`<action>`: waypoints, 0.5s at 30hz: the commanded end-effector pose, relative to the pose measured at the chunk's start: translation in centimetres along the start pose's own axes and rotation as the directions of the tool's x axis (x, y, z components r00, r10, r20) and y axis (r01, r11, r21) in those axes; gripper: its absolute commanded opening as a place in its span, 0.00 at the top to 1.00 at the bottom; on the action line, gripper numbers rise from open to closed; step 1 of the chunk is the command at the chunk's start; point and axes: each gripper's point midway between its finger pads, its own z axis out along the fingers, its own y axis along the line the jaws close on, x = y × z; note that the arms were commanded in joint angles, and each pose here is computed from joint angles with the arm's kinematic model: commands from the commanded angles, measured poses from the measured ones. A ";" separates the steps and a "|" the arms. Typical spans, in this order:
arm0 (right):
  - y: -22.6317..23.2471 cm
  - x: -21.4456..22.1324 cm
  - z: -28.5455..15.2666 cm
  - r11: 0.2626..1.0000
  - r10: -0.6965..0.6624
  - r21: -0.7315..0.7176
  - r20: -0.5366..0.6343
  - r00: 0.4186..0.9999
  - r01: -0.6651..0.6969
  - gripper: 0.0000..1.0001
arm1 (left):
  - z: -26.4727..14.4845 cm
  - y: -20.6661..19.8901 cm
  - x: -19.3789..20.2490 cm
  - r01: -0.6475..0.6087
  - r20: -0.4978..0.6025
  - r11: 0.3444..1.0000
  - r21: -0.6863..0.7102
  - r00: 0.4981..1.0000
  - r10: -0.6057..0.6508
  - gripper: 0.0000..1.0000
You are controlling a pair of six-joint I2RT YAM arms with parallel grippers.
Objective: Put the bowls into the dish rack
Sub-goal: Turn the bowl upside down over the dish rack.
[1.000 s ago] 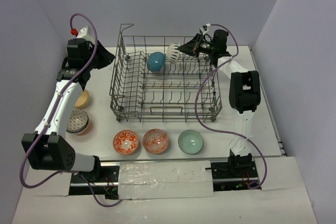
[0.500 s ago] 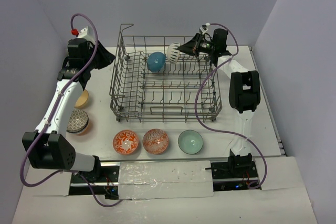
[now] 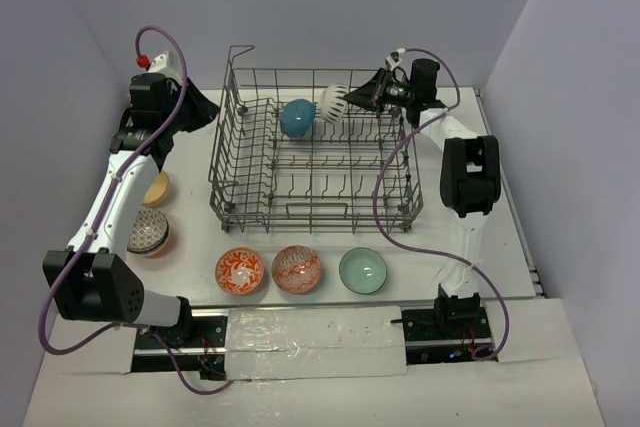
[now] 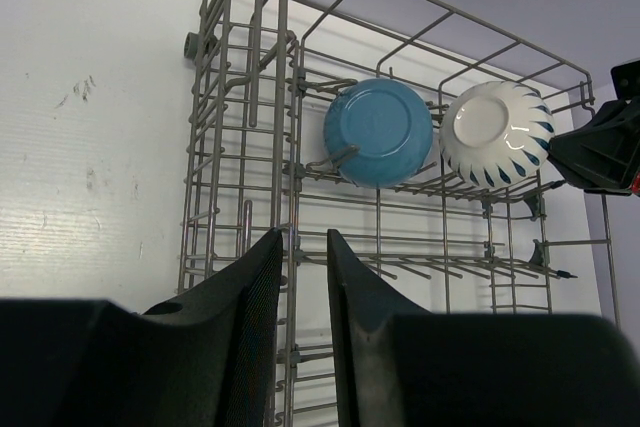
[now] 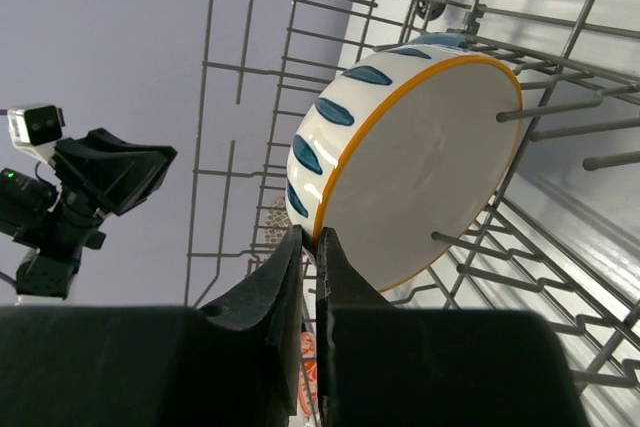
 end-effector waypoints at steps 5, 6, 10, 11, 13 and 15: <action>-3.0 2.3 -0.5 0.992 0.066 0.114 -0.035 0.997 -0.062 0.86 | -0.3 -0.8 -0.8 0.000 0.029 0.999 0.039 1.000 -0.001 0.70; -3.0 2.4 -0.4 0.991 0.066 0.116 -0.036 0.997 -0.061 0.85 | -0.3 -0.7 -0.8 0.000 0.029 0.999 0.037 1.000 -0.001 0.70; -3.4 2.6 -0.7 0.988 0.070 0.138 -0.040 0.997 -0.063 0.80 | -0.3 -0.8 -0.8 0.000 0.028 0.999 0.042 1.000 -0.001 0.70; -3.4 2.6 -0.7 0.988 0.071 0.143 -0.040 0.997 -0.065 0.79 | -0.2 -0.8 -0.8 0.002 0.026 0.999 0.043 1.000 -0.003 0.70; -3.5 2.7 -0.8 0.987 0.066 0.151 -0.042 0.997 -0.059 0.71 | -0.2 -0.8 -0.7 0.002 0.022 0.999 0.043 1.000 -0.003 0.70; -3.7 2.8 -0.8 0.986 0.065 0.155 -0.042 0.997 -0.058 0.64 | -0.3 -0.8 -0.8 0.002 0.025 0.999 0.041 1.000 -0.003 0.70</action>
